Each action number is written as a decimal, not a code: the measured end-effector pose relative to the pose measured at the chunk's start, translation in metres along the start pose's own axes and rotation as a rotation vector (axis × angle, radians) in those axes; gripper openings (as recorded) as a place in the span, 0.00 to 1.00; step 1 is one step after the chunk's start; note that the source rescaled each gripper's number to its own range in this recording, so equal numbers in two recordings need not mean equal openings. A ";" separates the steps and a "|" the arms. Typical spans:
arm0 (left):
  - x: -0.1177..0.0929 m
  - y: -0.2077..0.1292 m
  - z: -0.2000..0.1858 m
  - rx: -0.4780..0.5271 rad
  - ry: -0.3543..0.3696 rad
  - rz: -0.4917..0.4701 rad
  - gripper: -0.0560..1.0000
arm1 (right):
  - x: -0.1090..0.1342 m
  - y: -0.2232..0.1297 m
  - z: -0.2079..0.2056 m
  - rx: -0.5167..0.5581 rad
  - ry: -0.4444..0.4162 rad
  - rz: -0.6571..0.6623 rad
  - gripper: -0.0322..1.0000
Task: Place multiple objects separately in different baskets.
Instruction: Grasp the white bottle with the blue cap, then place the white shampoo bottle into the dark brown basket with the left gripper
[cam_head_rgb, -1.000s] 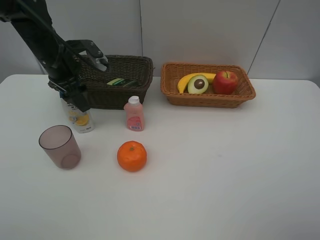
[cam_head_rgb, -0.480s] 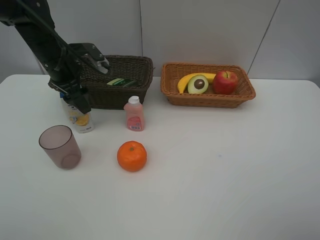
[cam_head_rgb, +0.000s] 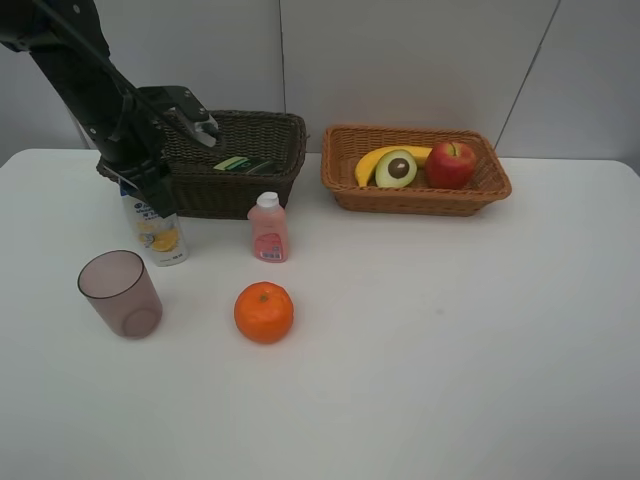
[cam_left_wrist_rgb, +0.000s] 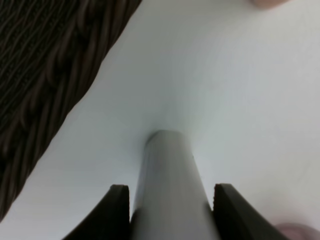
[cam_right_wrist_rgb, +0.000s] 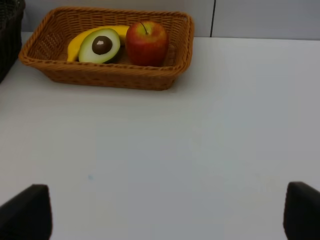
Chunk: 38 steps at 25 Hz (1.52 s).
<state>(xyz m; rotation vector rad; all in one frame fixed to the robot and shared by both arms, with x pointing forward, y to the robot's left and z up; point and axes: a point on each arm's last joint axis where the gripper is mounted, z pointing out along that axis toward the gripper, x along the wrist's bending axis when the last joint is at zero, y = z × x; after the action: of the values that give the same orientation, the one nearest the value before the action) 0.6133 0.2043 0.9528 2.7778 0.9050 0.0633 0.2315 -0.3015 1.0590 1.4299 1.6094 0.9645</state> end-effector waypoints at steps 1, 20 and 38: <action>0.000 0.000 0.000 0.000 0.000 0.000 0.51 | 0.000 0.000 0.000 0.000 0.000 0.000 0.97; 0.000 0.000 -0.001 0.000 -0.001 0.000 0.51 | 0.000 0.000 0.000 0.000 0.000 0.000 0.97; 0.021 0.041 -0.094 -0.043 0.096 -0.278 0.50 | 0.000 0.000 0.000 0.000 0.000 0.000 0.97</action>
<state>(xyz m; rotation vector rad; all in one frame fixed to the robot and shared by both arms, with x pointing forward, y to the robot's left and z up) 0.6437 0.2030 1.0531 2.6012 1.2878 0.1697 0.2315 -0.3015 1.0590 1.4299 1.6094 0.9645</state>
